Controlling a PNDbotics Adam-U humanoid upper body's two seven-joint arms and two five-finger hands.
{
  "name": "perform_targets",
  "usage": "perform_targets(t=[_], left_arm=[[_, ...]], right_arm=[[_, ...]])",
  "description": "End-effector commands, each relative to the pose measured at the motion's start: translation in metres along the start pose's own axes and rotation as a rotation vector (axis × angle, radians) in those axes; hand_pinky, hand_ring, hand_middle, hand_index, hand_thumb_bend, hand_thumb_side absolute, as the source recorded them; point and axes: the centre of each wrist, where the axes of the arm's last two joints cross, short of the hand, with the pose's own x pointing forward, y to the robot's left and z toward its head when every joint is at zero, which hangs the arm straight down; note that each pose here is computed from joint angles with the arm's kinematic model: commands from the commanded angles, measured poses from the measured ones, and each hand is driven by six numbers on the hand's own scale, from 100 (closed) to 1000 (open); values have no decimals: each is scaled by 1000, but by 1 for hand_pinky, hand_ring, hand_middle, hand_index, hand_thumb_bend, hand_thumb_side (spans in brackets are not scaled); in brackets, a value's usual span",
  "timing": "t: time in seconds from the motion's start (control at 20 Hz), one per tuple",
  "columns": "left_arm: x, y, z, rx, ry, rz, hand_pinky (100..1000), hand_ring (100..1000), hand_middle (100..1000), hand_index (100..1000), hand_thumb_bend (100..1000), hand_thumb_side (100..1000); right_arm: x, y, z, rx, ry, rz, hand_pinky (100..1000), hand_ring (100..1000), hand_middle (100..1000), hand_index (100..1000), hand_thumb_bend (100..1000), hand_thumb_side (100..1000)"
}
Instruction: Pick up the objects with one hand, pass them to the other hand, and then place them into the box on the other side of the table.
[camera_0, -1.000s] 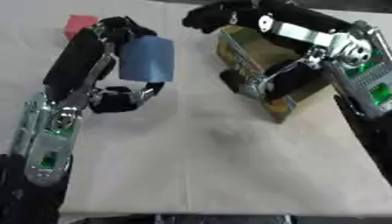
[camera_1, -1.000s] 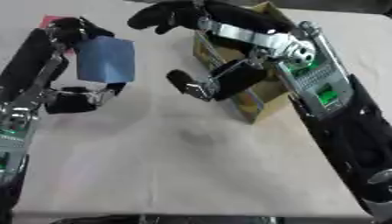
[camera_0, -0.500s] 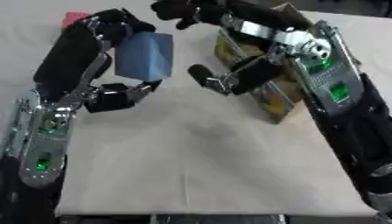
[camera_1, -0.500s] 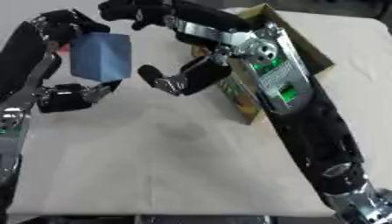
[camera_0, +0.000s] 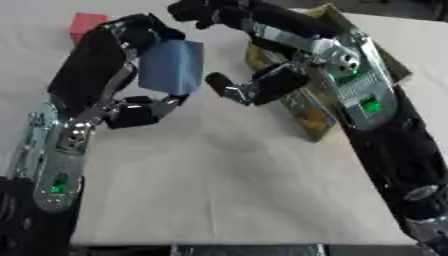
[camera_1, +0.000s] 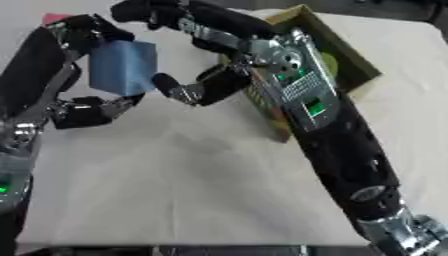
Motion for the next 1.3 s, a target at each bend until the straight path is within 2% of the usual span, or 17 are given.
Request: perform_targets(t=[0.05, 0.25, 0.65, 1.1, 1.3], left_arm=[[4, 3, -7, 11, -15, -14, 426, 475, 469, 541, 100, 100], [3, 1, -7, 1, 13, -16, 421, 473, 467, 540, 100, 100], [3, 4, -8, 13, 53, -34, 419, 471, 466, 539, 100, 100], [6, 11, -12, 61, 136, -32, 403, 461, 458, 532, 100, 100], [8, 14, -15, 73, 159, -27, 404, 462, 461, 535, 100, 100]], right_arm=[[1, -8, 0, -28, 5, 14, 897, 993, 899, 980, 232, 100], [2, -9, 1, -38, 2, 3, 890, 985, 847, 972, 290, 100], [2, -6, 1, -20, 5, -4, 924, 1000, 886, 976, 310, 100], [3, -4, 0, -39, 8, 18, 919, 1000, 883, 966, 348, 100], [3, -2, -2, -46, 15, 27, 916, 1000, 881, 964, 324, 100]])
